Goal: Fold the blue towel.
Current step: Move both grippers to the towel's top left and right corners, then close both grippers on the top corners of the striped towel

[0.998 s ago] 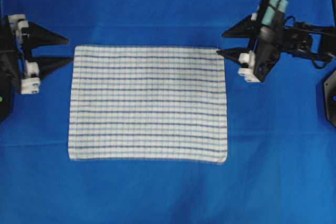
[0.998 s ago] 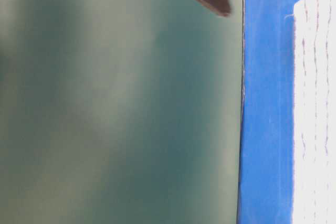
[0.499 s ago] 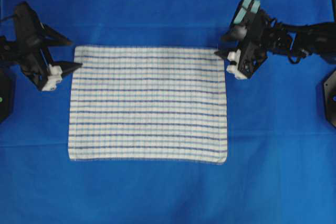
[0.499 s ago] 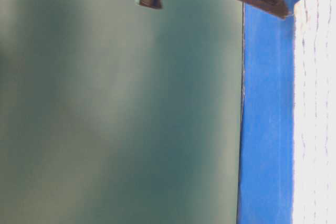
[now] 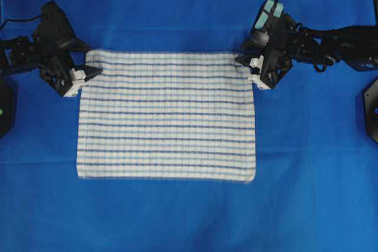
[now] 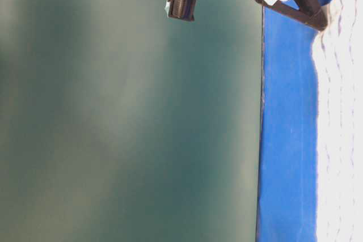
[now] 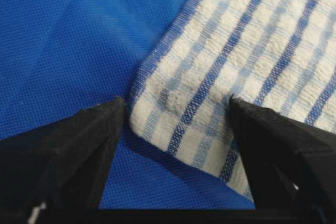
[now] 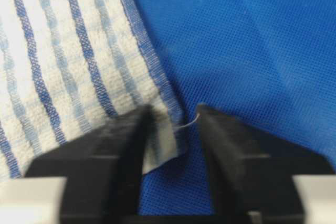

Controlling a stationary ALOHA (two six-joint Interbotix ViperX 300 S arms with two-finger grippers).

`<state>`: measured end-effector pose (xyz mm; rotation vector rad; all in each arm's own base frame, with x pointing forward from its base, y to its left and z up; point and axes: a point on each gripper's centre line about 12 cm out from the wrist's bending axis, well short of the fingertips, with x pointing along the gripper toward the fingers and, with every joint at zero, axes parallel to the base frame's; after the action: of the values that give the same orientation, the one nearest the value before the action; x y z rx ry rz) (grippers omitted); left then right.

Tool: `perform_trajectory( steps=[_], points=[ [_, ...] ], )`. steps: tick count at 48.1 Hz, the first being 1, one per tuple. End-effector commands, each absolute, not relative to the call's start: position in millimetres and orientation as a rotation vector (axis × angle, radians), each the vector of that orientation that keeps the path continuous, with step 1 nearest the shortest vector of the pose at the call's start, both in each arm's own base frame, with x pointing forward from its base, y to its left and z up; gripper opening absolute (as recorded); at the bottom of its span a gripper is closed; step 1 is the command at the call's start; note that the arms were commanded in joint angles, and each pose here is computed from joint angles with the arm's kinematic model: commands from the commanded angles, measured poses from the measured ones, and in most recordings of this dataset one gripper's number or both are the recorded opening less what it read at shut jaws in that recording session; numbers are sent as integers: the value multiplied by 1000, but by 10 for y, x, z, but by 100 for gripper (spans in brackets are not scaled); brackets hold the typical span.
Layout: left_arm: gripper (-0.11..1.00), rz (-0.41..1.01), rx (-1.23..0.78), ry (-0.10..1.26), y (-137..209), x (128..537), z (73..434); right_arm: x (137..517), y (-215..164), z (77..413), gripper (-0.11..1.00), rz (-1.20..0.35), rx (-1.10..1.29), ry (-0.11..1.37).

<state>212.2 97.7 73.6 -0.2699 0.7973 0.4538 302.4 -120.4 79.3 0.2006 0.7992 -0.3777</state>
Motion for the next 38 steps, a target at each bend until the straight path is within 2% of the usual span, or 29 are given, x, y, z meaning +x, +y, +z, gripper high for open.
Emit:
perform_trajectory(
  steps=[1, 4, 6, 13, 17, 29, 38],
  points=[
    [71, 469, -287, 811, 996, 2101, 709, 3073, -1185, 842, 33, -365, 188, 784],
    [62, 471, -291, 808, 998, 2106, 712, 3078, -1171, 842, 14, -360, 184, 785],
    [51, 472, -294, 809, 997, 2104, 713, 3086, -1168, 847, 5, -358, 182, 782],
    [16, 472, -297, 812, 999, 2109, 714, 3086, -1163, 846, 5, -358, 183, 784],
    [3, 469, -295, 810, 993, 2113, 718, 3086, -1163, 846, 5, -358, 183, 784],
    [3, 452, -298, 799, 947, 2154, 787, 3086, -1163, 883, 5, -358, 181, 773],
    [3, 437, -311, 760, 897, 2196, 1008, 3059, -1153, 1001, 5, -362, 186, 750]
  ],
)
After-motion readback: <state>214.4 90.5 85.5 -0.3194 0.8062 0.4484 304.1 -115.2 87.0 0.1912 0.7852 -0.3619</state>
